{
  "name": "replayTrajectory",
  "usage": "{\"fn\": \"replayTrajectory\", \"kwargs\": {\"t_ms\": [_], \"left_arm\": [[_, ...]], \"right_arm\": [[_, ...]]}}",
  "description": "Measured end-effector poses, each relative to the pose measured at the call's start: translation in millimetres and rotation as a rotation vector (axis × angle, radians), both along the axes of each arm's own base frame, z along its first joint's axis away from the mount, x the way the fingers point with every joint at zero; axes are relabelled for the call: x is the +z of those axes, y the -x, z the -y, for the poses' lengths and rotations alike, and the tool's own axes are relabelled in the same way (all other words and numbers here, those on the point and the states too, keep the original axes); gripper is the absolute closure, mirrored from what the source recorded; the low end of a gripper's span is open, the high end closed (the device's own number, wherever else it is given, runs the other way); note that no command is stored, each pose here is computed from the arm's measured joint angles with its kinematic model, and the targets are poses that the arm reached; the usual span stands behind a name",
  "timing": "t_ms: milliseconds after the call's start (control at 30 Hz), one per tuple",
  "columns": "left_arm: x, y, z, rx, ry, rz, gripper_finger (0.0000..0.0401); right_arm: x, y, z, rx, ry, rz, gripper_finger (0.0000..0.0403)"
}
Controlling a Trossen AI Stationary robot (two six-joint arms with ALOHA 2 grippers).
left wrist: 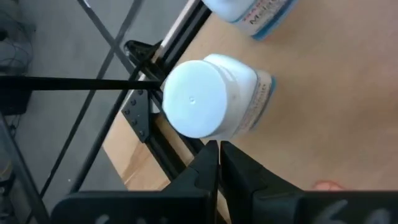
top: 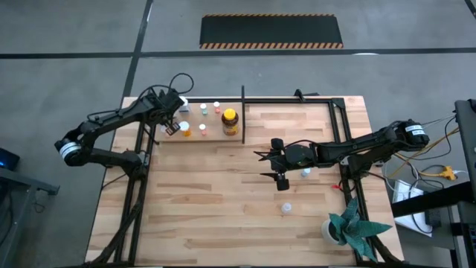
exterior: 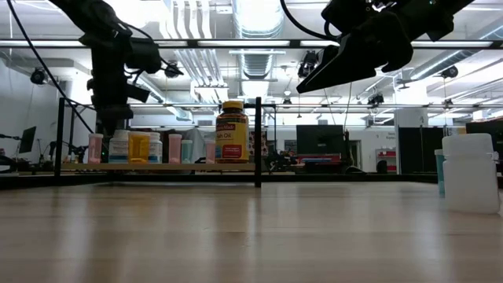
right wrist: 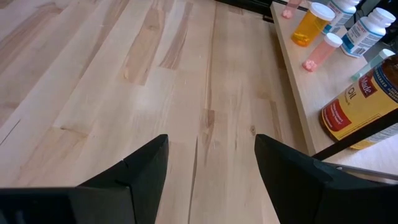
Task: Pick and place medicine bottles onto shelf by color
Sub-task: Put the white pill bottle on the shelf
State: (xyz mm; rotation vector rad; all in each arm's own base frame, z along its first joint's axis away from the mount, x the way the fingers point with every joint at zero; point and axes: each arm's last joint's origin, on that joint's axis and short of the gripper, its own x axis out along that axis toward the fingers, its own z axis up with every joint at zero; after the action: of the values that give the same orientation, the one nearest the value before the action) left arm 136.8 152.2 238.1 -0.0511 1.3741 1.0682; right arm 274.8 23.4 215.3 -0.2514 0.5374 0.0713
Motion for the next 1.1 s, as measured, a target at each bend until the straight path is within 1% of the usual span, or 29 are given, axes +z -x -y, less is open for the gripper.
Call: {"fn": "replayTrajectory", "kwargs": {"t_ms": [100,167,300,367,433,600,1100], "left_arm": [[0.9,0.7,-1.1,0.017,-0.036,-0.027,0.0401],[0.8,0.8,-0.8,0.015,-0.031,-0.024,0.0401],[-0.1,-0.7,2.2,-0.028,0.053,0.048,0.0401],[-0.2,-1.7,2.2,-0.058,0.068,0.055,0.0401],[0.5,-2.2,0.9,-0.070,0.046,0.038,0.0401],[1.6,-1.4,-1.4,-0.049,-0.007,-0.004,0.0401],[2.3,-1.4,-0.9,-0.031,-0.017,0.010,0.0401]], "right_arm": [[0.0,0.0,0.0,0.000,0.000,0.000,0.0172],[0.0,0.0,0.0,0.000,0.000,0.000,0.0172],[0.0,0.0,0.0,0.000,0.000,0.000,0.0172],[-0.1,0.0,0.0,0.000,0.000,0.000,0.0172],[0.0,0.0,0.1,0.000,0.000,0.000,0.0172],[0.0,0.0,0.0,0.000,0.000,0.000,0.0172],[-0.1,0.0,0.0,0.000,0.000,-0.001,0.0172]]}}
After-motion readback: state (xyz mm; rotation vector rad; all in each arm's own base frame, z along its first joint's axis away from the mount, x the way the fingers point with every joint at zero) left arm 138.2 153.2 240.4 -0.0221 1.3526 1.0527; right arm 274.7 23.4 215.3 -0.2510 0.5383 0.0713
